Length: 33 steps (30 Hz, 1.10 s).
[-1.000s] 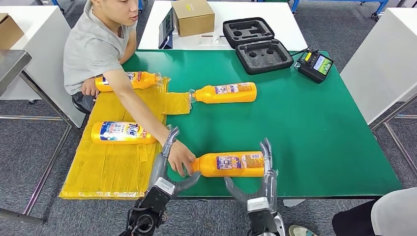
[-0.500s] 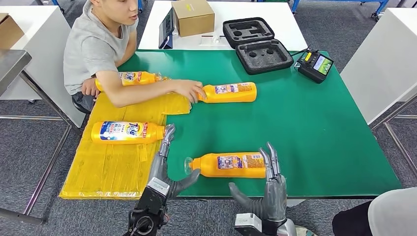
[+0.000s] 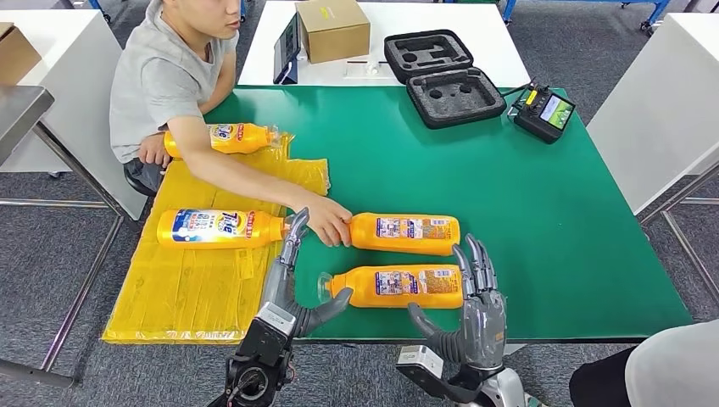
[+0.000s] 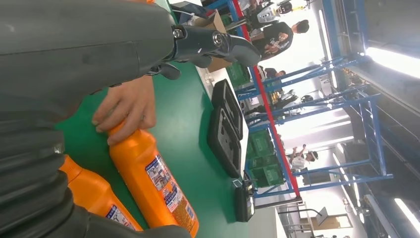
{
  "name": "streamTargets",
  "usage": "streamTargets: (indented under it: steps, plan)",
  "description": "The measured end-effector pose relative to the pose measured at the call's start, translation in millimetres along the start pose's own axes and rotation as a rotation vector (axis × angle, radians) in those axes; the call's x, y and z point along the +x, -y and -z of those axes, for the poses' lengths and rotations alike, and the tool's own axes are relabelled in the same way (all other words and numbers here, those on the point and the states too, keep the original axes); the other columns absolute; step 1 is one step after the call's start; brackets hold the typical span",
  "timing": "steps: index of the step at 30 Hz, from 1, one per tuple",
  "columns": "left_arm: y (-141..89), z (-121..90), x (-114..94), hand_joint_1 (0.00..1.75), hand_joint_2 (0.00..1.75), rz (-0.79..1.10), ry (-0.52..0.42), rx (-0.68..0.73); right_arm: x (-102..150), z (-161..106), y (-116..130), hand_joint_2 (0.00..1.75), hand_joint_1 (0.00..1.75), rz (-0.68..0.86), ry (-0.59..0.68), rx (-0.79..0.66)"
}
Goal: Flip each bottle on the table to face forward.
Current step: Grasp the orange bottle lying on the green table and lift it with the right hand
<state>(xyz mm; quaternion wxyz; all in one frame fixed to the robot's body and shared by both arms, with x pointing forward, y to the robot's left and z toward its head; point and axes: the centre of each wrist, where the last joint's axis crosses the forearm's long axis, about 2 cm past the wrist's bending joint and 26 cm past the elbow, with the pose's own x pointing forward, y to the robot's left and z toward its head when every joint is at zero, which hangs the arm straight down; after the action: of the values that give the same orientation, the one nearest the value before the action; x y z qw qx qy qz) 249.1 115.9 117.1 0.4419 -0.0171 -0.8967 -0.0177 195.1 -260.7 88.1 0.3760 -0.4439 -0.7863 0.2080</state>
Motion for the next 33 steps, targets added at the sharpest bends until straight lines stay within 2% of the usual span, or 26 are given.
streamTargets:
  steps: [14, 24, 33]
  plan:
    - [1, 6, 3, 0.00, 1.75, 0.006, 0.022, 0.010, -14, 11, -3, 1.75, 0.00, -0.175, 0.004, 0.066]
    - [6, 8, 5, 0.00, 1.75, -0.017, 0.030, -0.009, -24, 7, -13, 1.75, 0.00, -0.130, -0.125, 0.088]
    - [9, 9, 7, 0.00, 1.75, -0.025, 0.031, -0.005, -29, 0, -15, 1.75, 0.00, -0.125, -0.139, 0.118]
